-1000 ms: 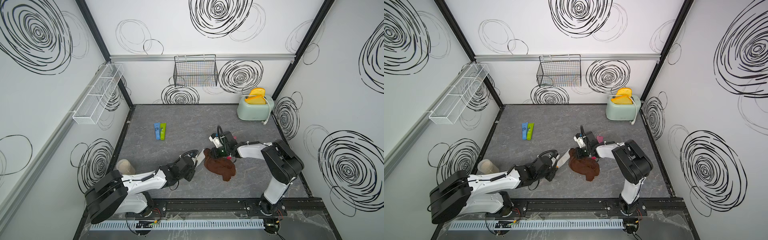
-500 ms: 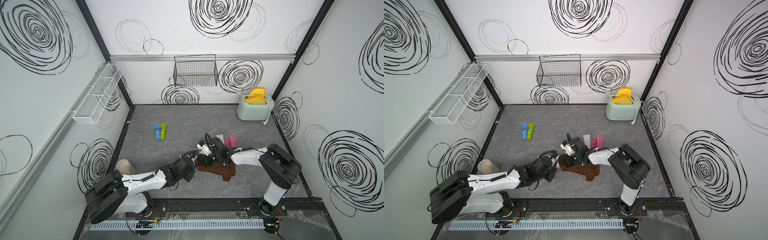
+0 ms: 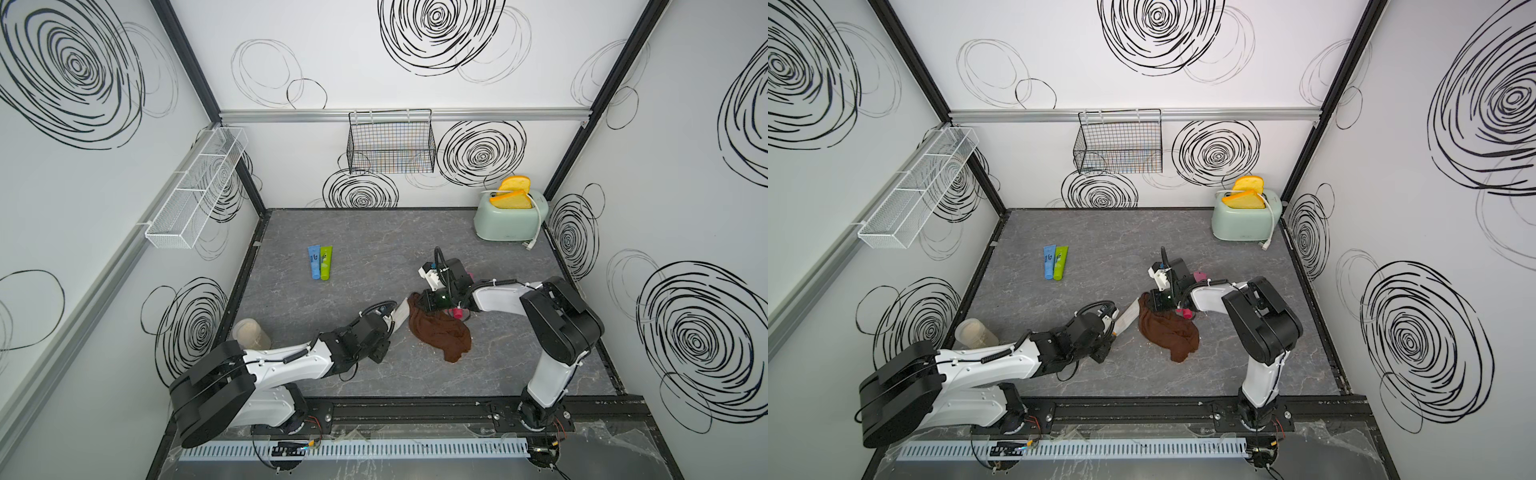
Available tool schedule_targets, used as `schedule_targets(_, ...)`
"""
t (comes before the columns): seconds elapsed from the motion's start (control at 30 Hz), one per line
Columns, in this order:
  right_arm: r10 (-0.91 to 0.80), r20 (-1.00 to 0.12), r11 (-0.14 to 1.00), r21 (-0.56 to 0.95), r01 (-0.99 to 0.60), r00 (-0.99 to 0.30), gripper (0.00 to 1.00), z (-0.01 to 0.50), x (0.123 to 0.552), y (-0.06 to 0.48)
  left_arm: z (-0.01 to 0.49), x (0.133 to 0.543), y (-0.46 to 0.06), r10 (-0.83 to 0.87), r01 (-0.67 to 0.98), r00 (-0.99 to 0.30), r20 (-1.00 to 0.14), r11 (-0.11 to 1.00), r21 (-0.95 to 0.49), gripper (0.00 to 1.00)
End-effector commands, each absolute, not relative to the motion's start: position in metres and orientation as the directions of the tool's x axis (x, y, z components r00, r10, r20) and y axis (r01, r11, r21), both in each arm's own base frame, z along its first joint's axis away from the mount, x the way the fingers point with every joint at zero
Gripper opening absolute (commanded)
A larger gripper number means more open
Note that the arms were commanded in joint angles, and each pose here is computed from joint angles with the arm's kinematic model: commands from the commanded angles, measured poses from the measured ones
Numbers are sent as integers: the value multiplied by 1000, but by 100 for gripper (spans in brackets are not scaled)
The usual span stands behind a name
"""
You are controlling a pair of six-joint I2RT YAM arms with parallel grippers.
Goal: Wipe the surface of the toothpaste tube
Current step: Wipe the dirt from the toothpaste tube.
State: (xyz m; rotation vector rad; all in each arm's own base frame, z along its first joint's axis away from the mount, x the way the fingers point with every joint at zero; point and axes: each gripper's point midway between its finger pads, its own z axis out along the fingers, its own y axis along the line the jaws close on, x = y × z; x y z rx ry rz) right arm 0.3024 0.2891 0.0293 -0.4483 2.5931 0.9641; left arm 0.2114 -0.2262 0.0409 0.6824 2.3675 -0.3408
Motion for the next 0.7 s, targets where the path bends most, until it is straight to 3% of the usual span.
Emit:
schedule_targets(0.0,-229,-431,689,561,-458,-873,0,36,291,311,61,214,-244,357,590,-611,-707,800,-106,0)
schedule_targets(0.3,-344,-427,560,622,-547,-837,0,52,227,366,62,215,-243,353,587,-611,-709,803,-106,0)
schedule_targets(0.67,-206,-427,716,548,-433,-881,0,36,295,295,65,214,-242,343,585,-609,-715,803,-113,0)
